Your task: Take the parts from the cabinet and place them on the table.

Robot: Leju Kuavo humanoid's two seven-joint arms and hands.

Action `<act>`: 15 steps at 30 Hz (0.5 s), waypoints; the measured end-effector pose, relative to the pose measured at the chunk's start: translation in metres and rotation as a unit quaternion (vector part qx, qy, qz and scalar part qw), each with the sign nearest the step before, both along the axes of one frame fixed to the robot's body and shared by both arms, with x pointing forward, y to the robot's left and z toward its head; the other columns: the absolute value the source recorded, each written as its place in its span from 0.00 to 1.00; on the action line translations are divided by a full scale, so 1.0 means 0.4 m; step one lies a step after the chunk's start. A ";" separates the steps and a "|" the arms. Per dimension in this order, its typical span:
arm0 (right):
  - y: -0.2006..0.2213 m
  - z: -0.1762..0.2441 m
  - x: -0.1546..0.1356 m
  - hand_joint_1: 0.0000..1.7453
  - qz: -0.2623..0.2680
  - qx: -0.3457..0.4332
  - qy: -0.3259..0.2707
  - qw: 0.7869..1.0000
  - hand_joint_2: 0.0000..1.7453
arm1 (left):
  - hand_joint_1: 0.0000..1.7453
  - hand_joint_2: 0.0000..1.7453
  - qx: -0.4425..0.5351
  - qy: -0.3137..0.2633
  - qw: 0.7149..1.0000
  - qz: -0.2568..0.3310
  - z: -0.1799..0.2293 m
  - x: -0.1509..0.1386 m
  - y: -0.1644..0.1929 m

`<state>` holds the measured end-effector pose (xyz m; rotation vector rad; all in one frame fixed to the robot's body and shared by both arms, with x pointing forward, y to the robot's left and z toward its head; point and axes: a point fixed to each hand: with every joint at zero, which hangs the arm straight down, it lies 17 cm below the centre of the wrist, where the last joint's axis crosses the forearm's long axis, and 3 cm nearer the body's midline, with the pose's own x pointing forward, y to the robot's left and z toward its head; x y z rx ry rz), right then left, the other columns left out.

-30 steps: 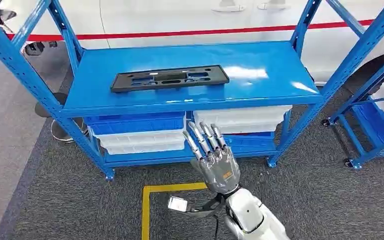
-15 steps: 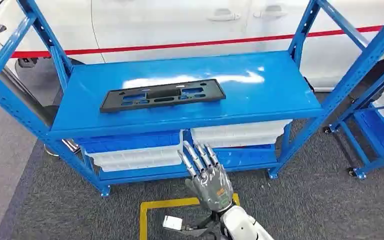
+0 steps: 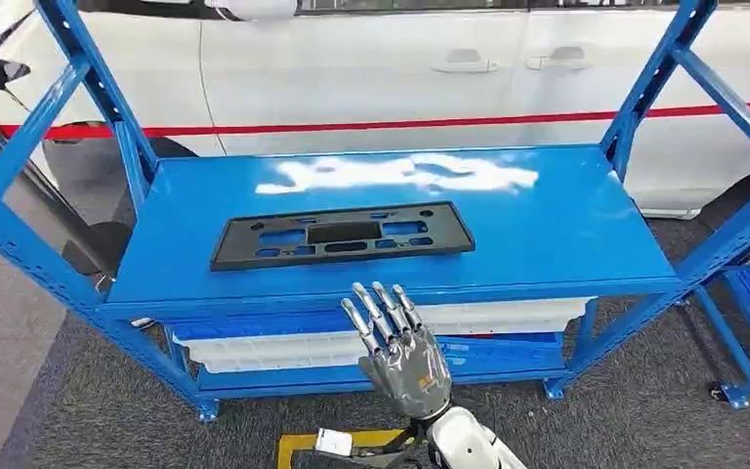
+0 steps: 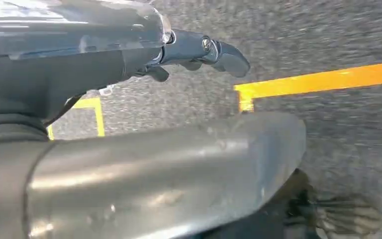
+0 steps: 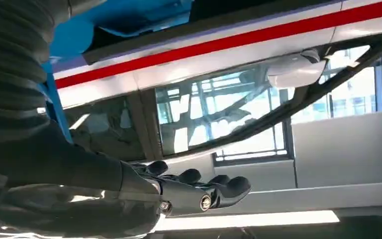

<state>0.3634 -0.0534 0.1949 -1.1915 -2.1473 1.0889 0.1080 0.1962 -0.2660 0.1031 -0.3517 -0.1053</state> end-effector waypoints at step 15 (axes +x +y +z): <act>0.021 -0.011 -0.004 0.00 0.019 0.031 0.027 0.999 1.00 | 0.00 0.00 0.003 0.013 1.000 -0.016 -0.005 -0.017 -0.002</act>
